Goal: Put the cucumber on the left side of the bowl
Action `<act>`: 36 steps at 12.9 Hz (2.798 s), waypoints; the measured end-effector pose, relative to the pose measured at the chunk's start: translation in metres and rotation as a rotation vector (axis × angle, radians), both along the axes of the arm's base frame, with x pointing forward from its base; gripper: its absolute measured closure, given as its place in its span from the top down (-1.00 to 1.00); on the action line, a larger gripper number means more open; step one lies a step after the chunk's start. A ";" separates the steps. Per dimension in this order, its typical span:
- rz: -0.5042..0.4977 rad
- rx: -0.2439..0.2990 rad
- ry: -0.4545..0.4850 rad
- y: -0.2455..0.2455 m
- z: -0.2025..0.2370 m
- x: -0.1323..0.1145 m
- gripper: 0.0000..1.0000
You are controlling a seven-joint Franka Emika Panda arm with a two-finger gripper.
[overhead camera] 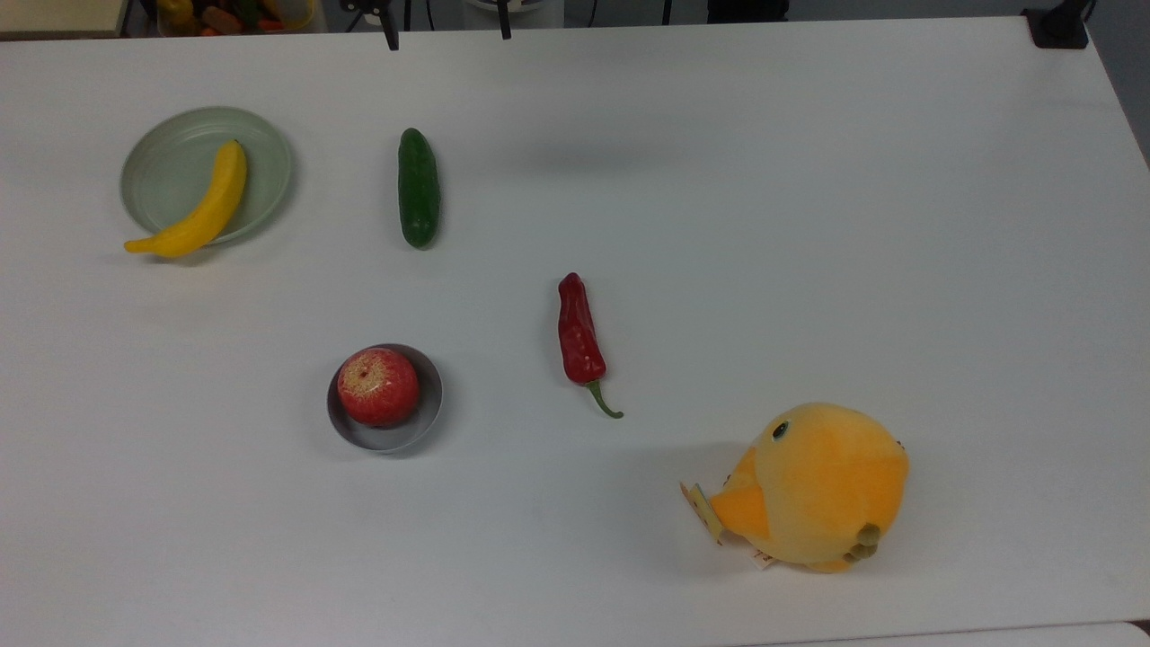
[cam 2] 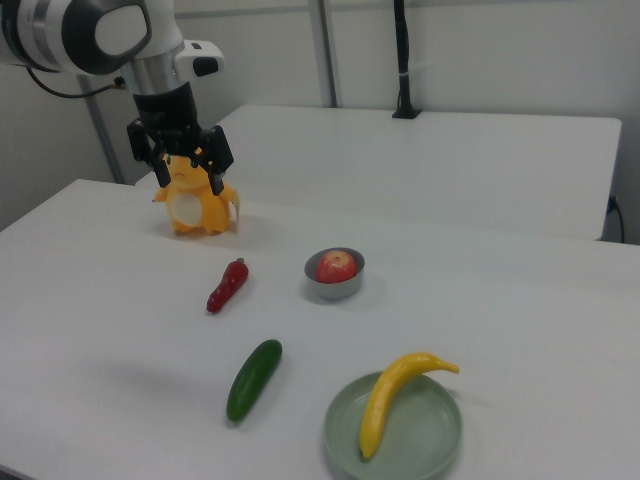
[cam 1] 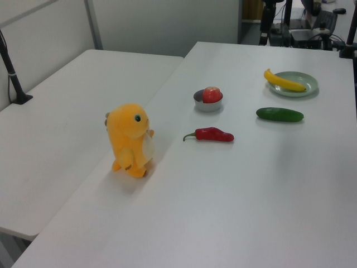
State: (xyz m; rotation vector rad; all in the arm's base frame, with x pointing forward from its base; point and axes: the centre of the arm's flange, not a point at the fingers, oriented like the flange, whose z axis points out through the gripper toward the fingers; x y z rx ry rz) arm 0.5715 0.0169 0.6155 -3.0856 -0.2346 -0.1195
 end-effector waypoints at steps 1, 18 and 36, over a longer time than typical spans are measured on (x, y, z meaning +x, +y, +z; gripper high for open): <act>0.000 0.000 0.000 0.000 0.000 0.000 1.00; 0.008 -0.001 0.030 0.004 -0.014 -0.001 1.00; -0.017 -0.055 0.115 -0.017 -0.112 0.009 1.00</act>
